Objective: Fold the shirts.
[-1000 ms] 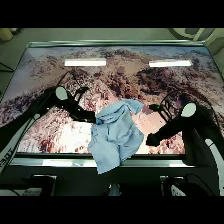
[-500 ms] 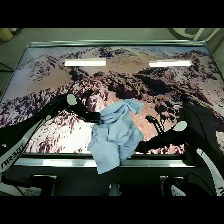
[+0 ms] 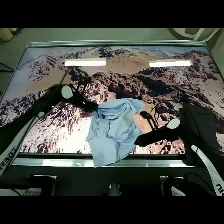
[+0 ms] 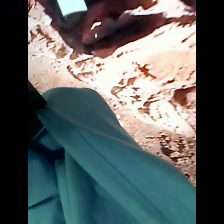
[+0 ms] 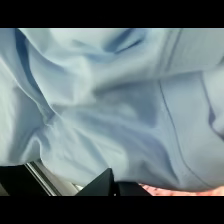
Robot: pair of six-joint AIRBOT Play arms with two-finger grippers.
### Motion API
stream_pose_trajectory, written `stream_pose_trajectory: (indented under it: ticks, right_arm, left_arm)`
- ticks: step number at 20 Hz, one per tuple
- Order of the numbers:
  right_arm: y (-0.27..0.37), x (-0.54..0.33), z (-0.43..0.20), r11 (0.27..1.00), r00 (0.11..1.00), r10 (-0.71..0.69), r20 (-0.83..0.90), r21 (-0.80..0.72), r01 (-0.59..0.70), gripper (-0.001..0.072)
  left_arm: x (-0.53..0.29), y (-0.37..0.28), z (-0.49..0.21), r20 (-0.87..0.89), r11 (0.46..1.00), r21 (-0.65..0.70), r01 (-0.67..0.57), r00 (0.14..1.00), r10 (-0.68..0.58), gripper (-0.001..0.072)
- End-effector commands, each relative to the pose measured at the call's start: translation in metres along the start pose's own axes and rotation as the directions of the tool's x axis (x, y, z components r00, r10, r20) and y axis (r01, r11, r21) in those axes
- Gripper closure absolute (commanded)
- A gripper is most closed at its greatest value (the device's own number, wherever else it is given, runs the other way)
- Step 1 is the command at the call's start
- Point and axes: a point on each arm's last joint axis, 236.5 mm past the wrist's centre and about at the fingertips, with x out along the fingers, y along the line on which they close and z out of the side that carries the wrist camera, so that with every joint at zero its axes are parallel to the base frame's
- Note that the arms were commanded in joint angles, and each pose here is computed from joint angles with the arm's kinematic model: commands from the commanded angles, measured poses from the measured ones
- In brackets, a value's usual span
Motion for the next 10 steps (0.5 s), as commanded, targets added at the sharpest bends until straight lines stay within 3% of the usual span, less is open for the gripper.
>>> stream_pose_trajectory:
  ticks: [1, 3, 5, 7, 8, 10]
  right_arm:
    - [-0.021, -0.099, 0.053, 0.945, 0.969, -0.229, 0.095, -0.218, 0.245, 0.0693]
    - [-0.010, -0.230, 0.111, 0.789, 0.815, -0.450, 0.366, -0.265, 0.555, 0.0693]
    - [0.046, -0.379, 0.143, 0.581, 0.498, -0.556, 0.665, -0.117, 0.805, 0.0693]
    - [0.122, -0.495, 0.132, 0.408, 0.158, -0.522, 0.838, 0.083, 0.909, 0.0692]
    - [0.155, -0.527, 0.120, 0.358, 0.047, -0.475, 0.879, 0.144, 0.923, 0.0693]
    - [0.194, -0.556, 0.096, 0.304, -0.058, -0.422, 0.905, 0.202, 0.931, 0.0692]
  left_arm:
    - [-0.114, 0.017, 0.058, 0.237, 0.970, 0.122, -0.209, 0.955, 0.176, 0.0686]
    - [-0.215, 0.003, 0.090, 0.461, 0.953, 0.123, -0.276, 0.867, 0.191, 0.0686]
    - [-0.332, -0.019, 0.098, 0.671, 0.957, 0.072, -0.280, 0.723, 0.161, 0.0686]
    - [-0.442, -0.039, 0.082, 0.839, 0.976, 0.004, -0.219, 0.531, 0.116, 0.0686]
    - [-0.482, -0.047, 0.070, 0.891, 0.983, -0.004, -0.183, 0.446, 0.087, 0.0686]
    - [-0.539, -0.056, 0.039, 0.947, 0.989, -0.009, -0.145, 0.317, 0.055, 0.0685]
